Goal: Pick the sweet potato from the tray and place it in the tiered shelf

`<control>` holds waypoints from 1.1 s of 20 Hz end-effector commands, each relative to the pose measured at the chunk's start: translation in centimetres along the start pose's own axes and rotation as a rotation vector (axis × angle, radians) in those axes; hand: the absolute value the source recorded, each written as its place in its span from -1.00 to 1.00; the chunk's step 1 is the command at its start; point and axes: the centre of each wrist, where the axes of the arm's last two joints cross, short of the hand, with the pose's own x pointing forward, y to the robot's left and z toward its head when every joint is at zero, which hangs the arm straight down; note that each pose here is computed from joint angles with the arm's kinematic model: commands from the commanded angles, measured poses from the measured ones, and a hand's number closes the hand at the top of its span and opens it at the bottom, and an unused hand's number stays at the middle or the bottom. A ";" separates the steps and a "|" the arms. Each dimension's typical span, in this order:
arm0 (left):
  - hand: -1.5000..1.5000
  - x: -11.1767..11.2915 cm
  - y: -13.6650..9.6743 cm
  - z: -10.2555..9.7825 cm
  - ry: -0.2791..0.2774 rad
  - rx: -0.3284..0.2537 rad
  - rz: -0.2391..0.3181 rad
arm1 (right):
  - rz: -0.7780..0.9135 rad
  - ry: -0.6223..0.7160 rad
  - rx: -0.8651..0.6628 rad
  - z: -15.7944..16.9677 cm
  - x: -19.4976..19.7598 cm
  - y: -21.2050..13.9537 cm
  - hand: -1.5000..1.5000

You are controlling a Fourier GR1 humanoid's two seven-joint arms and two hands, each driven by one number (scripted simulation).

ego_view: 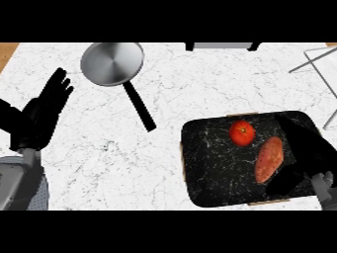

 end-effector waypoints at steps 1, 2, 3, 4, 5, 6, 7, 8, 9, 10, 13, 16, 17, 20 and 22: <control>0.00 -0.4 0.3 0.0 -0.014 0.005 0.004 | 0.013 0.091 0.026 -0.8 1.6 2.3 -1.00; 0.00 -0.3 -0.4 -0.6 -0.016 0.025 0.004 | 0.001 0.099 0.015 -0.8 0.6 2.7 -1.00; 0.00 0.7 2.3 0.1 -0.001 0.001 0.001 | 0.006 0.101 0.000 -2.0 1.7 2.6 -1.00; 0.00 1.2 -0.5 -0.8 -0.003 0.008 -0.002 | 0.008 0.096 0.030 -1.0 0.3 2.8 -1.00; 0.00 1.7 0.4 -0.5 0.002 0.019 -0.013 | 0.007 0.094 0.015 -2.5 1.6 3.6 -1.00; 0.00 0.3 1.0 1.4 -0.006 0.004 0.003 | -0.003 0.110 0.028 -1.8 -0.5 2.5 -1.00; 0.00 1.7 -0.8 0.7 -0.020 -0.014 -0.001 | 0.000 0.105 0.048 -3.3 1.1 2.3 -1.00; 0.00 0.0 -1.5 -0.1 0.004 0.000 -0.027 | -0.017 0.102 0.046 -4.0 0.4 1.9 -1.00; 0.00 -0.1 -0.2 0.9 0.009 0.023 -0.003 | -0.013 0.131 0.044 -3.4 0.0 3.6 -1.00; 0.00 -1.4 -1.1 -0.6 -0.008 0.015 -0.010 | -0.018 0.104 0.051 -3.0 -0.3 2.3 -1.00; 0.00 -0.9 -1.0 -0.2 0.009 -0.003 0.003 | -0.029 0.097 0.067 -4.9 0.4 4.2 -1.00; 0.00 -0.4 0.6 0.5 -0.008 0.014 -0.002 | -0.018 0.101 0.098 -5.1 -2.2 4.8 1.00; 0.00 -0.3 -0.6 -0.3 -0.010 0.020 -0.010 | -0.018 0.106 0.091 -3.1 0.5 5.1 1.00; 0.00 1.2 -0.4 0.8 0.004 0.008 0.007 | 0.018 0.083 0.083 -5.3 -1.1 4.6 1.00; 0.00 -1.0 -0.4 -0.1 0.006 0.005 -0.003 | 0.108 0.027 0.036 -5.2 -2.3 7.8 1.00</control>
